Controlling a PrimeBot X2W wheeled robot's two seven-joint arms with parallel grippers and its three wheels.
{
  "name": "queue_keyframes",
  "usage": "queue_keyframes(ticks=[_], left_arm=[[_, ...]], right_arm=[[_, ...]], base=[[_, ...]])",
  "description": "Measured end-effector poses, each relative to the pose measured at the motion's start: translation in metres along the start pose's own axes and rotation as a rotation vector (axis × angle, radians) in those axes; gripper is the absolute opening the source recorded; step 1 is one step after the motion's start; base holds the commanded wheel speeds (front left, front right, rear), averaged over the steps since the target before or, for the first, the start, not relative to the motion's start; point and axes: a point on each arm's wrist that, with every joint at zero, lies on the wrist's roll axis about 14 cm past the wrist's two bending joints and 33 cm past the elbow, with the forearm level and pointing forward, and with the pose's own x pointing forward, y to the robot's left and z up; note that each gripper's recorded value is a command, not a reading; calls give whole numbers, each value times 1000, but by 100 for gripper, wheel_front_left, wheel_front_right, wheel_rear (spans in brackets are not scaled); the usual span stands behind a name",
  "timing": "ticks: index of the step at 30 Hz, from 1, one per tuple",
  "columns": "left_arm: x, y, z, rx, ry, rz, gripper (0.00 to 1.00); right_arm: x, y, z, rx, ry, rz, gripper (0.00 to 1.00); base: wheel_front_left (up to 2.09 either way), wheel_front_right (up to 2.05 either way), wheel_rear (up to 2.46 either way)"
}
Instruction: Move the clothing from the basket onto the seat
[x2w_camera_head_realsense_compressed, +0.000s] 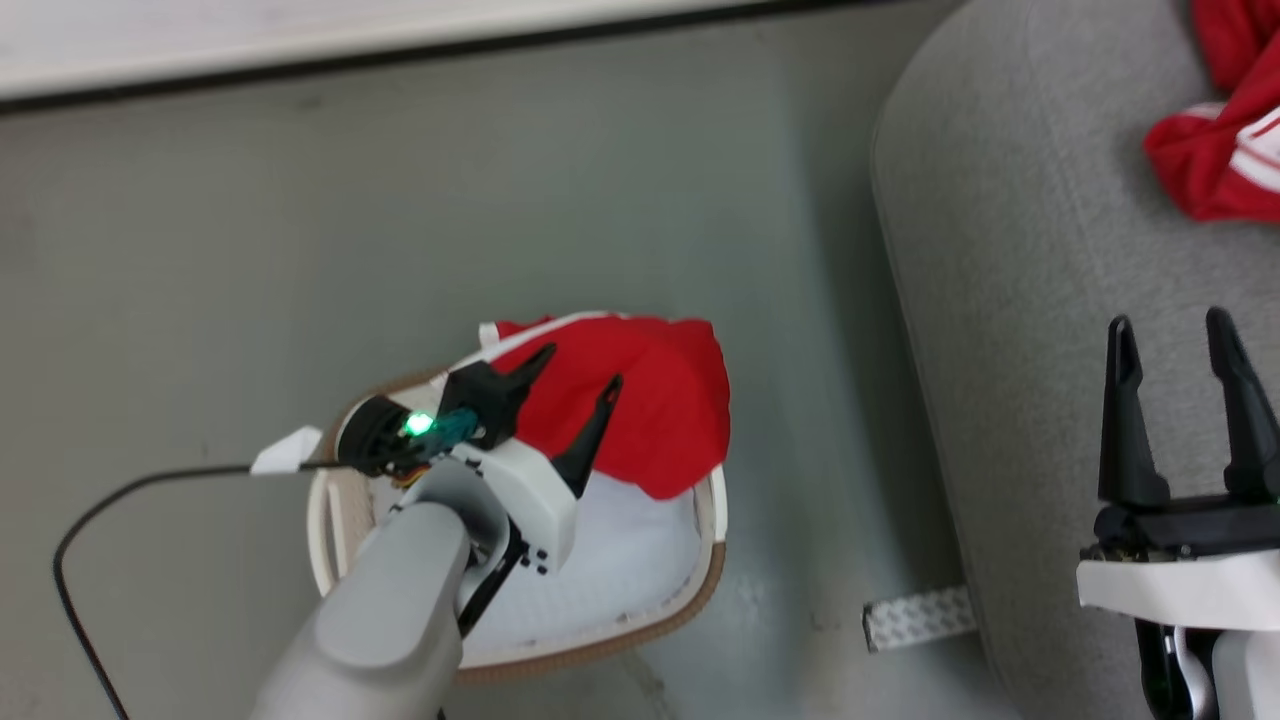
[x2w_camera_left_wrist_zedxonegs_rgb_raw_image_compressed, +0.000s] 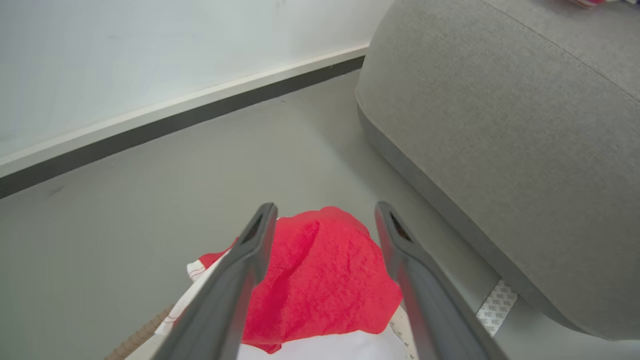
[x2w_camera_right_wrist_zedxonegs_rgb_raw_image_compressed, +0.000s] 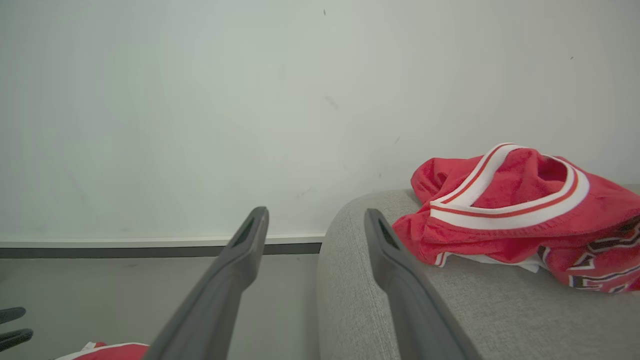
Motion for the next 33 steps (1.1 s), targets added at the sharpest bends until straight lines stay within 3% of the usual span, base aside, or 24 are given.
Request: queue_keyframes(ticks=[14,33], left_arm=[[48,-23,-110,-23,271,-166,100],[37,-48,-172,-16,408,-288,100]], right_arm=[[31,-8,-70,-23,120,-7,100],[42,-6,-110,-21,179,0,100]], base=[[0,0,0],[0,0,0]])
